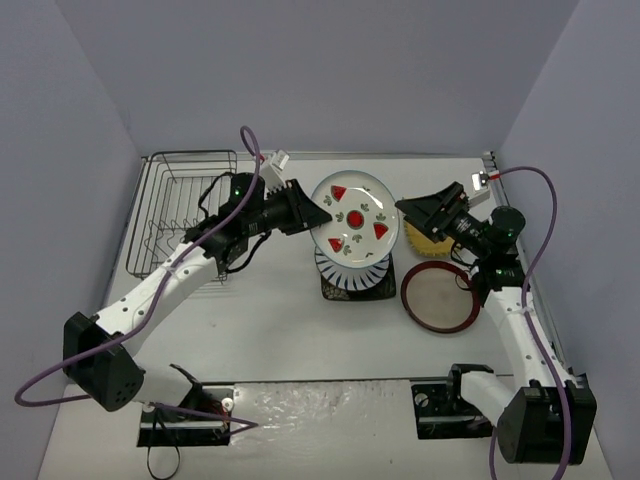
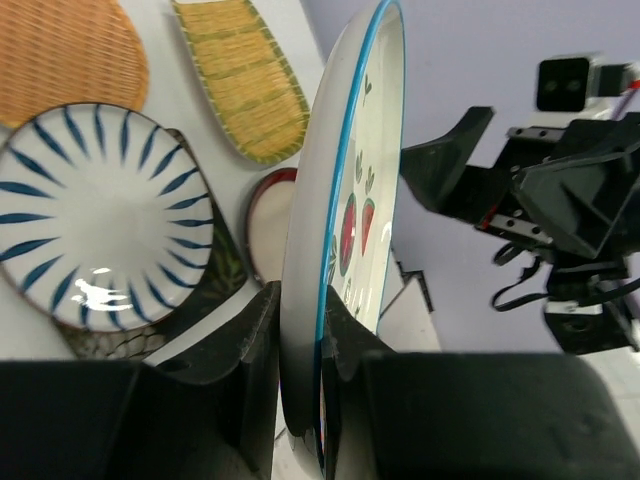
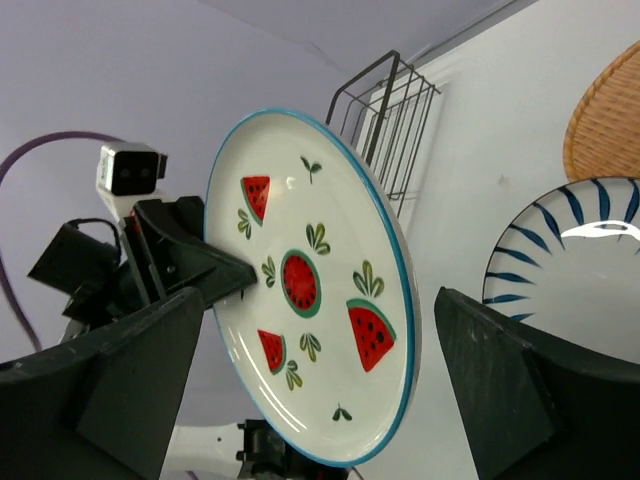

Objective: Load the plates into the dish rack

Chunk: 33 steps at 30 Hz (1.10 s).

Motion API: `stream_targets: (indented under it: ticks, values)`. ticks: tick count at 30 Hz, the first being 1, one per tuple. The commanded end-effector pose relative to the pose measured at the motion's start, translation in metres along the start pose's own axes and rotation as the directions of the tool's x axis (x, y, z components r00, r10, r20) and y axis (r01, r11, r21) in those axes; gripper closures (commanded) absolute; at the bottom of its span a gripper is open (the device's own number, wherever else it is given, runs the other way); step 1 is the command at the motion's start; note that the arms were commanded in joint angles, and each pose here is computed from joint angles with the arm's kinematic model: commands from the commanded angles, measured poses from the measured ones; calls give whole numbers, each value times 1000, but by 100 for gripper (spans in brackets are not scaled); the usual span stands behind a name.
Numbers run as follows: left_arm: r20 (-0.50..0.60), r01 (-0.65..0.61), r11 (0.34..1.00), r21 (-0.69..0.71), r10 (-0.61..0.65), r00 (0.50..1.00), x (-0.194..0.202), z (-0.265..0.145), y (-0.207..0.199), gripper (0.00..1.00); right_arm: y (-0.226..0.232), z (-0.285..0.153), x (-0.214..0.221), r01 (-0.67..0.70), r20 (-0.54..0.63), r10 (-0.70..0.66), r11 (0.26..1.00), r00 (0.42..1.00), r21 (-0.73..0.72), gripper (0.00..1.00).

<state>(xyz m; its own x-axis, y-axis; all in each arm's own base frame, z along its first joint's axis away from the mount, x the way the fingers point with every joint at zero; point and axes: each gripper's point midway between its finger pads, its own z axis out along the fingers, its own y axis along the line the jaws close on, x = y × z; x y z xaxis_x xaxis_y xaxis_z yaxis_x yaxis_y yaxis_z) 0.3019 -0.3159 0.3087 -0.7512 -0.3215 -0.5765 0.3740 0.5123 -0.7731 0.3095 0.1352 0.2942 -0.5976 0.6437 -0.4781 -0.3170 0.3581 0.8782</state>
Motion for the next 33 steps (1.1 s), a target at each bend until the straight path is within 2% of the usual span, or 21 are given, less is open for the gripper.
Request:
stream_targets:
  ticks: [1, 4, 5, 6, 8, 12, 17, 23, 33]
  values:
    - [271, -279, 959, 50, 256, 928, -84, -75, -78, 100, 14, -1, -14, 216, -4, -216, 975, 976, 42, 0]
    - [316, -373, 904, -208, 423, 849, -116, -112, -51, 100, 5, -1, -15, 241, -19, -241, 964, 970, 115, 0]
    - [311, -386, 871, -303, 474, 824, -124, -129, -41, 100, 5, 0, -15, 251, -24, -250, 961, 968, 120, 0]
    - [281, -413, 846, -338, 509, 813, -125, -135, -35, 100, 6, 2, -15, 253, -29, -251, 960, 968, 117, 0]
    - [223, -442, 730, -521, 616, 755, -140, -168, -6, 100, 5, 4, -14, 261, -43, -258, 958, 965, 122, 0]
    - [147, -421, 553, -720, 713, 685, -169, -218, 31, 100, 5, 15, -2, 297, -100, -286, 946, 953, 126, 0]
    - [36, -428, 373, -823, 787, 616, -201, -254, 68, 100, 4, 29, 21, 307, -176, -288, 947, 941, 93, 0]
    - [-39, -441, 275, -854, 812, 582, -238, -273, 119, 100, 1, 41, 42, 329, -243, -304, 942, 921, 69, 0]
    - [-108, -435, 185, -881, 817, 566, -278, -299, 184, 100, -4, 46, 67, 335, -311, -307, 942, 899, 39, 0]
